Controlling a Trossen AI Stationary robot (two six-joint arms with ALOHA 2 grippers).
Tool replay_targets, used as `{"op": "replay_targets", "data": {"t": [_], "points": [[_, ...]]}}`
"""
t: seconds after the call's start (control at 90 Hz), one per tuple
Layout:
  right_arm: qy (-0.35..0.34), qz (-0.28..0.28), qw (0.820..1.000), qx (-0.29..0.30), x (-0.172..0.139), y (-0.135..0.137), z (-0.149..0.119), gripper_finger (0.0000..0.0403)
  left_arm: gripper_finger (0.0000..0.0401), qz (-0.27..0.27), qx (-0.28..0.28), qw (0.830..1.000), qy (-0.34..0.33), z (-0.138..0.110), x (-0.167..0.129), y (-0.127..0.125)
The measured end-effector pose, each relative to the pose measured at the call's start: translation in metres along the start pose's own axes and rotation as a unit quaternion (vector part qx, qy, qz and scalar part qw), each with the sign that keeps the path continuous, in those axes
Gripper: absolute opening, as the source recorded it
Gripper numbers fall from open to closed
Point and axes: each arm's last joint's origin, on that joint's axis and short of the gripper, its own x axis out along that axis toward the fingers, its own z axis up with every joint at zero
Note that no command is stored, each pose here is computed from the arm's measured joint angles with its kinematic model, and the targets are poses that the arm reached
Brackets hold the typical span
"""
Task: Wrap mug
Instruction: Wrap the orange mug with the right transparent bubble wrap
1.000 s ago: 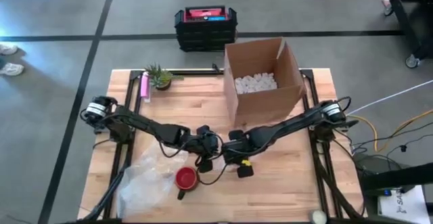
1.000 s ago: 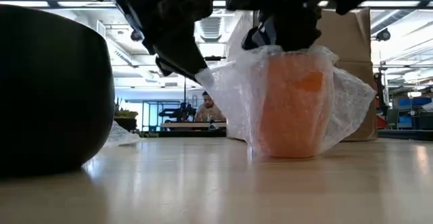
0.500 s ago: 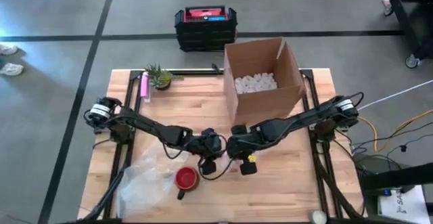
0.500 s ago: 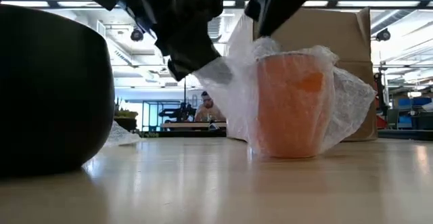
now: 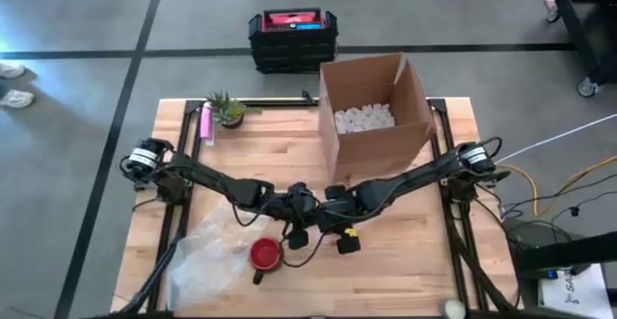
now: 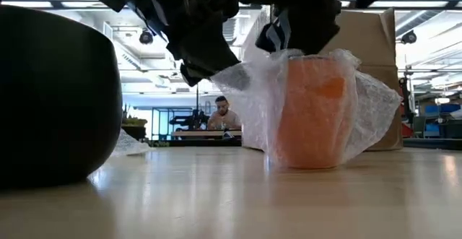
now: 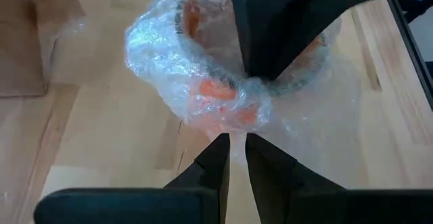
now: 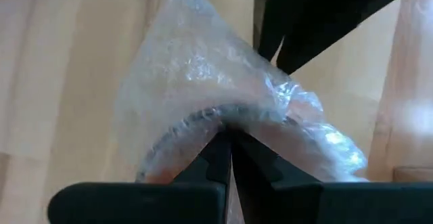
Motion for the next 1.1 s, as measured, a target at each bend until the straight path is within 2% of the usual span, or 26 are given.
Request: {"op": "replay_targets", "data": {"t": [0.256,0.422,0.822,1.1], "points": [[0.02,-0.001,1.0,-0.015,0.028,0.0,0.001,0.0,0.0036,-0.006,-0.002,1.0,-0.006,0.001,0.0,-0.001],[0.014,0.001,1.0,-0.018,0.027,-0.001,0.002,0.0,0.0036,-0.014,0.003,1.0,-0.005,0.001,-0.001,-0.002],[-0.015,0.002,1.0,-0.019,-0.009,-0.001,0.001,0.0,0.0036,-0.021,0.002,0.999,-0.027,0.007,-0.003,-0.003],[0.004,-0.002,1.0,-0.008,-0.04,-0.002,-0.01,0.0,0.0036,-0.022,0.003,0.999,-0.023,0.006,-0.004,-0.004]]}}
